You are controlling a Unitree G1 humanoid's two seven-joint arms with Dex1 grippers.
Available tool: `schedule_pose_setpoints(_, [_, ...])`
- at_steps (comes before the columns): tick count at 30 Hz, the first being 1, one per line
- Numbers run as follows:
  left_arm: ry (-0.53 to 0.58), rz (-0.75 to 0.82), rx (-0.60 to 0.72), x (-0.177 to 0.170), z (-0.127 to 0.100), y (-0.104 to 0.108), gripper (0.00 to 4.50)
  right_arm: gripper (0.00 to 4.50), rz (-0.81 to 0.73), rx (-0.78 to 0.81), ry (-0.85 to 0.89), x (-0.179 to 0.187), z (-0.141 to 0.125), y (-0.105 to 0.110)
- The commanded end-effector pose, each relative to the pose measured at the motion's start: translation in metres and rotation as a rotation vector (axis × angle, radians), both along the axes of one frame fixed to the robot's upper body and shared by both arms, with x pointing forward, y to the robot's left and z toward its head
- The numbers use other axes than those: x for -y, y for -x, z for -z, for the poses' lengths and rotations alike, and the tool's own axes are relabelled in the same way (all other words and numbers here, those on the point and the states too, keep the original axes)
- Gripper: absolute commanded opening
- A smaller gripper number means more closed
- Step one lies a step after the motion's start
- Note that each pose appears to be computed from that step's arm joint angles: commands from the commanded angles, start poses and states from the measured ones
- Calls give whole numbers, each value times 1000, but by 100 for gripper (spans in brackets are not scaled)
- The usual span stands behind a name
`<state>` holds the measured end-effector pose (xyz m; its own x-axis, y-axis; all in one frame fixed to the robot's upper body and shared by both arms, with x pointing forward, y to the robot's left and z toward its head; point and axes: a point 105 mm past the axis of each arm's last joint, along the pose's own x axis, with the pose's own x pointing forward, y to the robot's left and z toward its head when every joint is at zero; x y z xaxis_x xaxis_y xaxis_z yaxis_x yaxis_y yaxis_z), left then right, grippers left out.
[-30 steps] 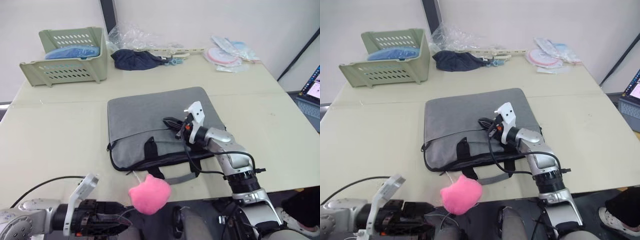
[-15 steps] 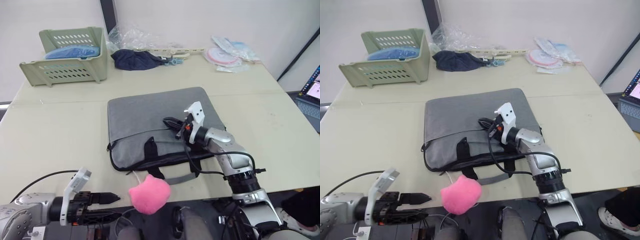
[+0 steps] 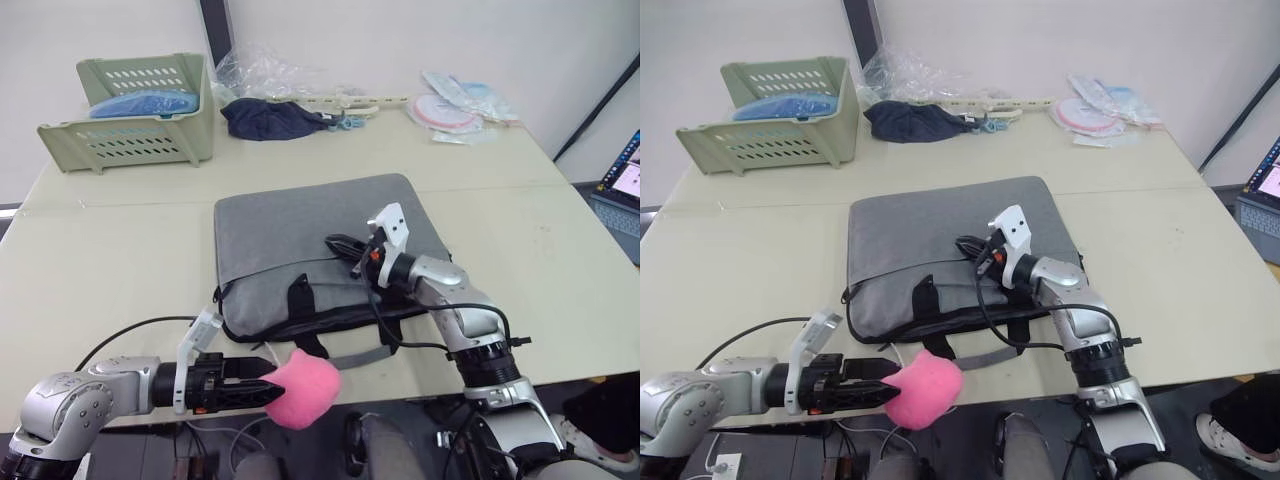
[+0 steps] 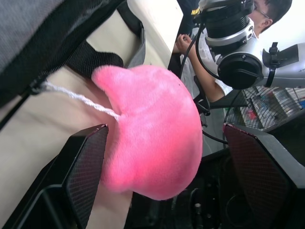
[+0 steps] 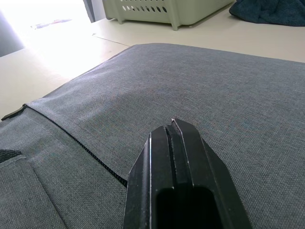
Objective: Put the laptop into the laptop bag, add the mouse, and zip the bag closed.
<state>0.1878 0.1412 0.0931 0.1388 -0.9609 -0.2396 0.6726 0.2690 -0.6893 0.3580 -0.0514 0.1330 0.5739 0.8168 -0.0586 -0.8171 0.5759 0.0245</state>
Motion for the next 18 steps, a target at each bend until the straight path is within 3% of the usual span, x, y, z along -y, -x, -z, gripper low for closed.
schedule_pose_setpoints(1, [37, 36, -7, 9, -12, 5, 416, 0, 49, -229, 133, 12, 70, 10])
schedule_pose_setpoints(18, [-8, 25, -76, 15, 1, 12, 416, 0, 48, -230, 135, 12, 70, 9])
